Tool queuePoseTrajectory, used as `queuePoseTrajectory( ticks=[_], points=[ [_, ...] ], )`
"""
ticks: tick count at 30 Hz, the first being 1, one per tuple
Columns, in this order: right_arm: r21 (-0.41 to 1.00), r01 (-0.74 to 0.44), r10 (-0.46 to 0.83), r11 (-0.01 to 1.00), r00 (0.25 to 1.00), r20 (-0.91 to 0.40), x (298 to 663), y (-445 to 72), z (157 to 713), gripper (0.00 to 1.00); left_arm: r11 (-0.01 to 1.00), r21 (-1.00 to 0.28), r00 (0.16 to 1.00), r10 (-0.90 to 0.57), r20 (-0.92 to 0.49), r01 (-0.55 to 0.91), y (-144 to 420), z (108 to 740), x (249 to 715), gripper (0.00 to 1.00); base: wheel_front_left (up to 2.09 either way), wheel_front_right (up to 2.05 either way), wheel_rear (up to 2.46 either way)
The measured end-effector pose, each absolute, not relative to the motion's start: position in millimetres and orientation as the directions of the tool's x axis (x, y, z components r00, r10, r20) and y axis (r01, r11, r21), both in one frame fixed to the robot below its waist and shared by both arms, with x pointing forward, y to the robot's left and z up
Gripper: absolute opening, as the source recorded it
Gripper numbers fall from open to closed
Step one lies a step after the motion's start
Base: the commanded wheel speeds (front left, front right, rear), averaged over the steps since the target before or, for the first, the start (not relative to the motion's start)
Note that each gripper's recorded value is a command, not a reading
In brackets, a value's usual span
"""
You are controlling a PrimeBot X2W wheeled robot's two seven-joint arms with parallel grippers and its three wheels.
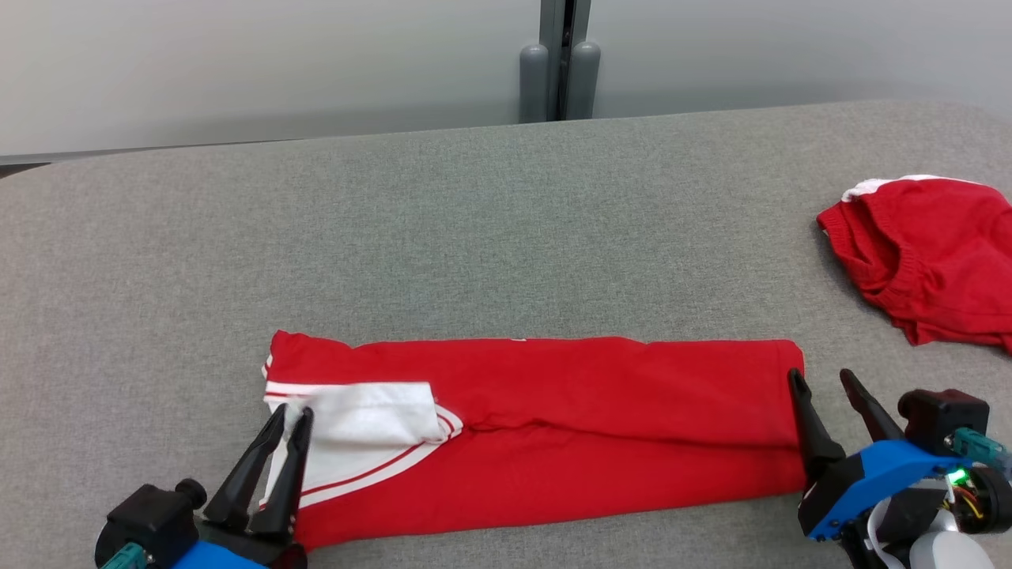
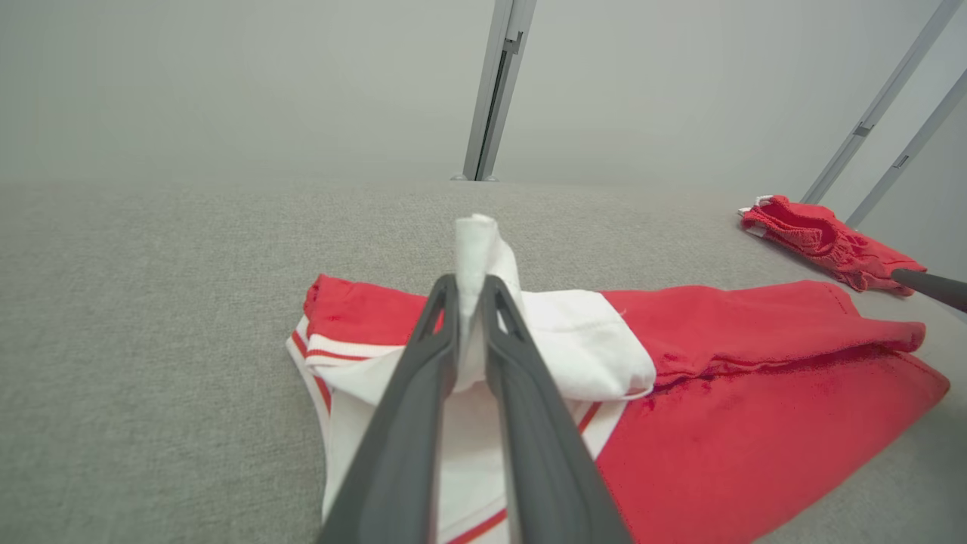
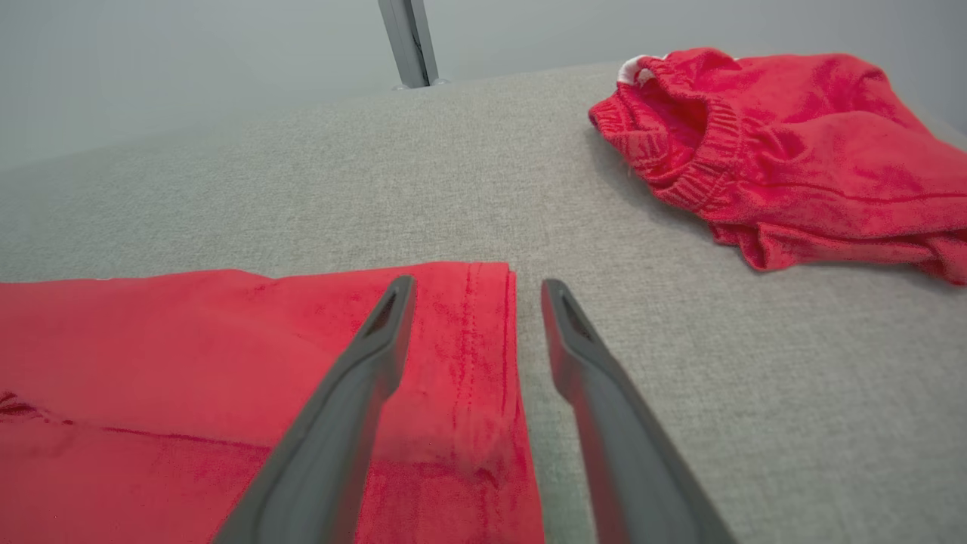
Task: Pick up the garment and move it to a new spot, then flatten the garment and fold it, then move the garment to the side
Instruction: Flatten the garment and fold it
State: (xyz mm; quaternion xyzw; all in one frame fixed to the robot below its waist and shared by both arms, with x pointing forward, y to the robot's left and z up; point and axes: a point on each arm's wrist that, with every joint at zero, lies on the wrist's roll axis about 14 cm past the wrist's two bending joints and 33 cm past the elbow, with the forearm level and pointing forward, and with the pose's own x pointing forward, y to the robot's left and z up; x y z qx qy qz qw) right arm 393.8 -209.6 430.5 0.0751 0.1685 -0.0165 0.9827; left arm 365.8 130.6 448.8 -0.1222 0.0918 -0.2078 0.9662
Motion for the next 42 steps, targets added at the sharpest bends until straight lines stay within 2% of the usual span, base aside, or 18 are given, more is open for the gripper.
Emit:
queuePoseTrajectory(
  ticks=[9,16,20,28,33,34,35,36,37,38,42],
  points=[
    [0.159,0.119,-0.059,0.98,0.94,-0.337,378.3,-226.5,426.6,1.0,0.923,-0.271,0.934,-0.323,-0.154,0.274,161.5,442.4,351.7,1.0,0.0,0.0,0.0],
    [0.139,0.11,-0.057,0.984,0.939,-0.339,380.6,-225.4,427.2,1.0,0.972,-0.164,0.973,-0.188,-0.13,0.166,190.9,448.1,355.6,1.0,0.0,0.0,0.0],
    [0.136,0.085,-0.031,0.987,0.932,-0.36,381.8,-216.5,421.2,1.0,0.982,-0.151,0.988,-0.131,-0.086,0.117,193.9,459.1,363.4,1.0,0.0,0.0,0.0],
    [0.123,0.06,0.007,0.991,0.875,-0.484,370.5,-203.3,384.2,1.0,0.985,-0.171,0.998,-0.02,-0.065,0.009,197.3,463.6,366.7,1.0,0.0,0.0,0.0],
    [0.146,0.032,0.052,0.989,0.842,-0.537,371.9,-188.1,366.7,1.0,0.984,-0.177,0.997,-0.008,-0.082,-0.007,194.5,458.2,365.0,1.0,0.0,0.0,0.0],
    [0.152,0.026,0.061,0.988,0.839,-0.541,373.7,-185.2,365.5,0.91,0.985,-0.173,0.996,-0.007,-0.086,-0.008,194.1,457.1,364.7,1.0,0.0,0.0,0.0],
    [0.159,0.022,0.068,0.987,0.838,-0.541,375.7,-182.9,364.9,0.48,0.985,-0.171,0.996,-0.01,-0.089,-0.005,193.3,456.5,364.7,1.0,0.0,0.0,0.0],
    [0.165,0.019,0.074,0.986,0.839,-0.539,378.3,-180.8,365.3,0.35,0.986,-0.169,0.996,-0.011,-0.089,-0.004,192.8,456.3,364.9,1.0,0.0,0.0,0.0],
    [0.17,0.015,0.078,0.985,0.844,-0.531,381.7,-178.9,367.0,0.13,0.986,-0.166,0.996,-0.007,-0.091,-0.008,193.2,456.0,365.2,1.0,0.0,0.0,0.0],
    [0.17,0.014,0.079,0.985,0.847,-0.525,384.2,-178.4,368.1,0.0,0.986,-0.164,0.996,-0.006,-0.092,-0.009,193.2,455.7,365.6,1.0,0.0,0.0,0.0],
    [0.151,0.038,0.039,0.988,0.88,-0.473,399.8,-189.8,383.9,0.0,0.985,-0.169,0.996,-0.031,-0.084,0.016,185.0,458.0,369.8,1.0,0.0,0.0,0.0]
  ],
)
